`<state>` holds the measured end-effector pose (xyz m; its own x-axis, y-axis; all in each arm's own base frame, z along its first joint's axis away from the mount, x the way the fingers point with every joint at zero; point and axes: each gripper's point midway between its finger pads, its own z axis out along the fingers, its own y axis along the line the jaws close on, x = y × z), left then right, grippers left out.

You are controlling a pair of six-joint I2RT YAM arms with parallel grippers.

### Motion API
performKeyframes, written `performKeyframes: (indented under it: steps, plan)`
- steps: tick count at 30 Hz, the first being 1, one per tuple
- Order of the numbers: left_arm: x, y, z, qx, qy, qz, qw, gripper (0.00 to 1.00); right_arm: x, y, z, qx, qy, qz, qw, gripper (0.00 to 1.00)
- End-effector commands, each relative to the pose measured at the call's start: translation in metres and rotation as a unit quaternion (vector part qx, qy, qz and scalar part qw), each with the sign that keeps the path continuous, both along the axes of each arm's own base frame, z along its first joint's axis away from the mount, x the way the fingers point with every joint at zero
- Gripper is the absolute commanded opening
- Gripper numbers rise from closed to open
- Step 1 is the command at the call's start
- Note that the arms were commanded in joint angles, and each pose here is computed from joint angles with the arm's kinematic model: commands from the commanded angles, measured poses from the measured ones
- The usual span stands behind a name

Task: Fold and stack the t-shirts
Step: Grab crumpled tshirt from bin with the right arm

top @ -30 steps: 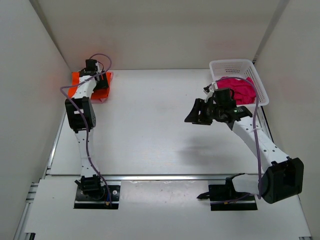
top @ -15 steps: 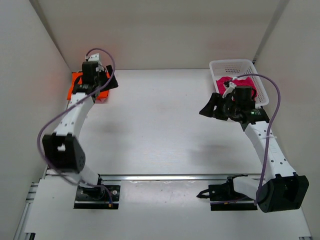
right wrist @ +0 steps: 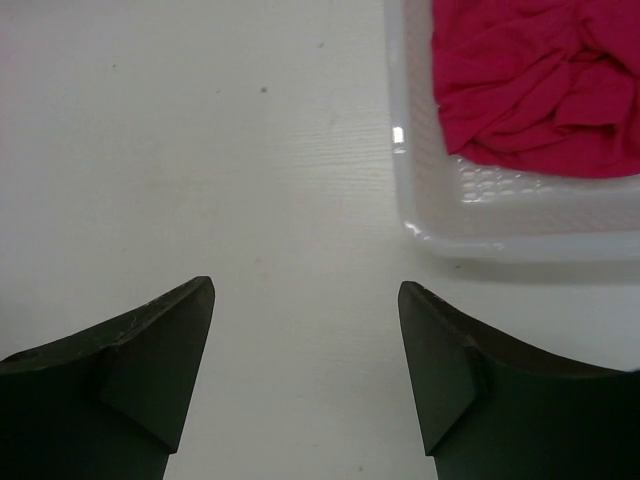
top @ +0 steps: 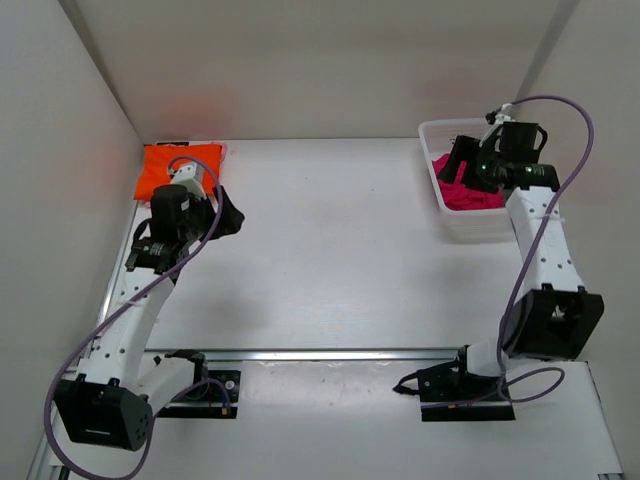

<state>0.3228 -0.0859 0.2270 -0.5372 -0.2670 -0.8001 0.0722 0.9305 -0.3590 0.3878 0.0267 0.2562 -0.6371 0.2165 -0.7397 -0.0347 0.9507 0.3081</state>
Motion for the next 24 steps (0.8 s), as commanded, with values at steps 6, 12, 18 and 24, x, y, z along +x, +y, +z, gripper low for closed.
performKeyframes:
  steps: [6,12,18,24]
  plan:
    - [-0.016,0.007,0.021,0.001,-0.023,-0.022,0.999,0.79,0.084,-0.067,0.003,-0.04,-0.01,-0.063,0.997,0.74]
    - [-0.018,-0.008,0.009,0.007,-0.001,-0.058,0.998,0.67,0.134,-0.09,-0.047,-0.021,0.033,-0.077,0.996,0.73]
    - [-0.013,-0.002,0.009,0.0,-0.008,-0.045,0.999,0.68,0.169,-0.102,-0.101,-0.033,0.084,-0.089,0.992,0.73]
    - [-0.007,0.004,0.012,-0.003,-0.016,-0.032,0.999,0.69,0.186,-0.115,-0.143,-0.05,0.123,-0.115,0.984,0.73]
